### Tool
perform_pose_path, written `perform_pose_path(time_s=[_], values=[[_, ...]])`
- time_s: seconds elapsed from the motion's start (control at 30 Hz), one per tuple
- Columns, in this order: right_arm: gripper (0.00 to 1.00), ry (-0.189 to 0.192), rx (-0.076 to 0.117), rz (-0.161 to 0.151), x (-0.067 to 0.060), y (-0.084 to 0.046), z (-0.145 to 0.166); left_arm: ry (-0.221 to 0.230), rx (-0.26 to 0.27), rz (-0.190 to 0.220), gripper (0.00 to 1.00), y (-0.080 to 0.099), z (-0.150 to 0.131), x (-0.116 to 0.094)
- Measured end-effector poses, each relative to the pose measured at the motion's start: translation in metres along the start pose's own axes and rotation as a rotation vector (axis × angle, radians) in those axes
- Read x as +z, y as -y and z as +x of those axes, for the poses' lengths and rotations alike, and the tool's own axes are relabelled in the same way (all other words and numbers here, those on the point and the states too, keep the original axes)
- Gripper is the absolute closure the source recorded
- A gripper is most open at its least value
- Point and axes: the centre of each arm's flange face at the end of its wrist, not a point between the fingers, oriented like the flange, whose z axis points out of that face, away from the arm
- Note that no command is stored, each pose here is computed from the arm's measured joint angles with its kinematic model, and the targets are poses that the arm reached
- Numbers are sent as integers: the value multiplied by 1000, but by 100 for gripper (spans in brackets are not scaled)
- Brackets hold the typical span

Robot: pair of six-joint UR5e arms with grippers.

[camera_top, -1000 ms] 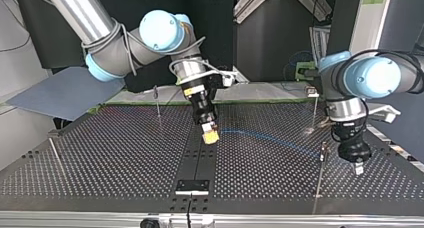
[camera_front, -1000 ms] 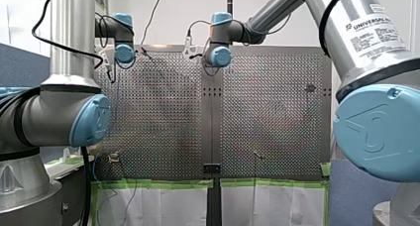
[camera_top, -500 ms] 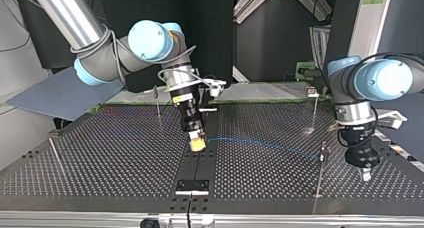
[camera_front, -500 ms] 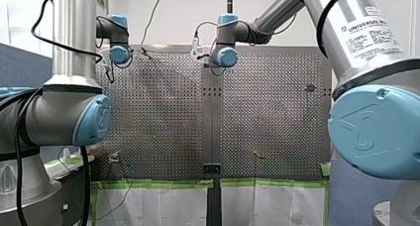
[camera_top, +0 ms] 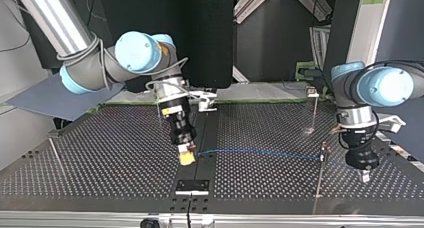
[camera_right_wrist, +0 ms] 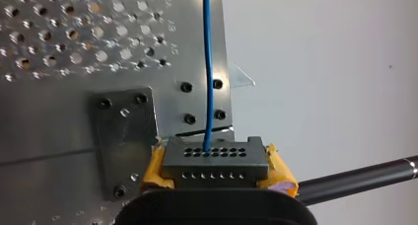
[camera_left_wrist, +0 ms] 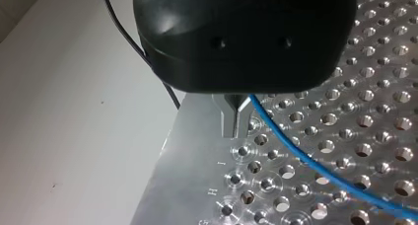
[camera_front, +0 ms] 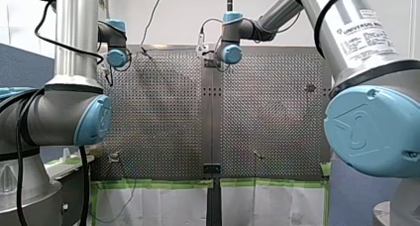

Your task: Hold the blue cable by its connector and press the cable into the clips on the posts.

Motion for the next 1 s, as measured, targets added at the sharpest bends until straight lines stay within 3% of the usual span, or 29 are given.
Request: perform_pose_path(time_s=[0.33, 0.8, 0.83, 0.87, 0.9, 0.93, 0.97, 1.0], values=[[100, 8, 9, 0, 12, -11, -11, -7, -34, 51, 100, 5, -3, 5], [100, 40, 10, 19, 19, -16, -25, -18, -53, 72, 100, 7, -2, 5], [100, 41, 9, 20, 19, -16, -25, -20, -56, 81, 96, 8, -2, 5], [100, 44, 9, 21, 18, -15, -25, -22, -60, 89, 84, 8, -2, 5], [100, 45, 8, 22, 18, -14, -25, -24, -65, 97, 84, 9, -2, 5], [100, 46, 8, 23, 18, -14, -25, -29, -71, 106, 66, 10, -1, 5], [100, 48, 7, 24, 18, -13, -26, -33, -75, 110, 58, 10, 0, 4], [100, 49, 7, 25, 17, -12, -26, -38, -76, 111, 58, 10, 1, 3]])
